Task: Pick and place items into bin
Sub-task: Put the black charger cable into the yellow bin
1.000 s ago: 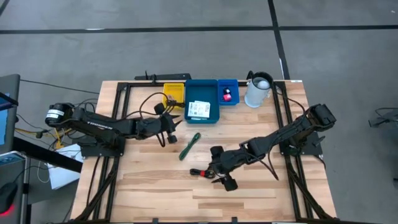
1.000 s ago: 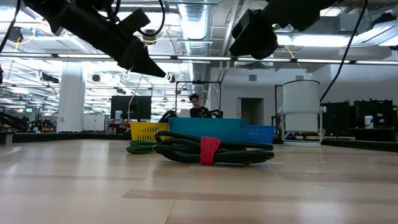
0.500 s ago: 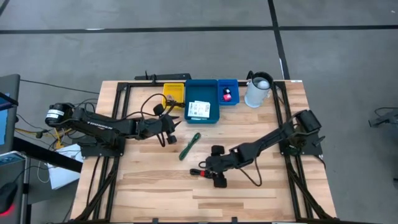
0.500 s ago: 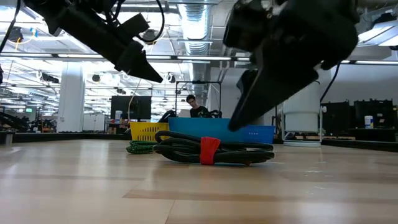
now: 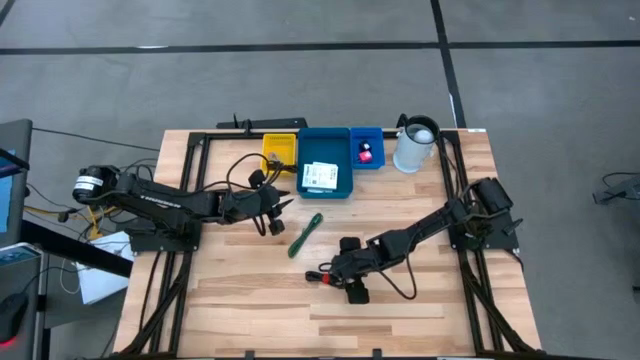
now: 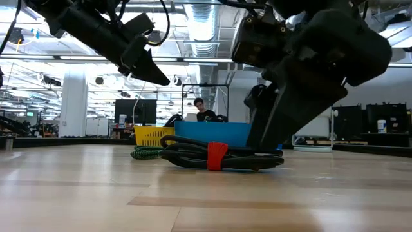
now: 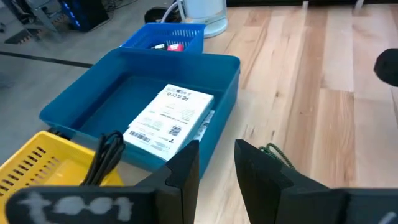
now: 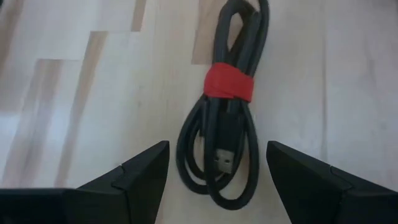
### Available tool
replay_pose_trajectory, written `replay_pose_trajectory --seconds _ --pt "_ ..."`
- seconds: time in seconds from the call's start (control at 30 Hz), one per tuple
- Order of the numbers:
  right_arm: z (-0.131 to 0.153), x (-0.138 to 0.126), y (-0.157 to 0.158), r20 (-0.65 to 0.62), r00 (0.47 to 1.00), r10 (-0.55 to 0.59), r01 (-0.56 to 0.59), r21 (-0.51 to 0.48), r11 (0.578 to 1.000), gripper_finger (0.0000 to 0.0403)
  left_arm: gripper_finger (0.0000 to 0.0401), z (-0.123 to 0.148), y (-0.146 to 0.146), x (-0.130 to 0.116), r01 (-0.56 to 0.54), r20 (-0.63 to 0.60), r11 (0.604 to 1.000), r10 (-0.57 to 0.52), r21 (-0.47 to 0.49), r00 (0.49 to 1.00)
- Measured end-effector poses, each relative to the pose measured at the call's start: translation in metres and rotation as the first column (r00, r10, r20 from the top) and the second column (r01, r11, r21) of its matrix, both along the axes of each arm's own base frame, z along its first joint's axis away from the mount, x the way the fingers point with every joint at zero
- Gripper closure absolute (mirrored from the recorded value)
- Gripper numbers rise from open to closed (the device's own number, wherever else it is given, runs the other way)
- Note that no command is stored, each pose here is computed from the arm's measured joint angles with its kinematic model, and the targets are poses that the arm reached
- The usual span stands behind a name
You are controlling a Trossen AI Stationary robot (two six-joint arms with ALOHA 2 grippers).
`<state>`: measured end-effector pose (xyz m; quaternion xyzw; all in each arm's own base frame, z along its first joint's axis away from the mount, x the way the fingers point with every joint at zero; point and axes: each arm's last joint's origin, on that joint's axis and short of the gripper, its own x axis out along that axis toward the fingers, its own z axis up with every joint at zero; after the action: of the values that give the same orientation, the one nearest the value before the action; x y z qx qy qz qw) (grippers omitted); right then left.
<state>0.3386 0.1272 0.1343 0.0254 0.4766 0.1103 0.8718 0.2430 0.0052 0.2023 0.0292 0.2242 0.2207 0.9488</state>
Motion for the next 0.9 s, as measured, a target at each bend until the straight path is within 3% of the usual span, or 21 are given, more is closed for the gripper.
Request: replay_pose_trajectory --seconds 0.5,0.9 --pt "-0.014 -0.005 -0.022 -0.041 0.999 -0.023 0.024 0.011 1.000 0.0141 0.0310 0.000 0.000 0.000 0.017 -0.012 1.000 -0.017 0.017 1.000" --pt "-0.013 0.001 -0.031 0.020 0.999 0.027 -0.026 -0.037 0.999 0.0206 0.0310 0.000 0.000 0.000 0.028 -0.024 0.999 -0.027 0.038 0.999"
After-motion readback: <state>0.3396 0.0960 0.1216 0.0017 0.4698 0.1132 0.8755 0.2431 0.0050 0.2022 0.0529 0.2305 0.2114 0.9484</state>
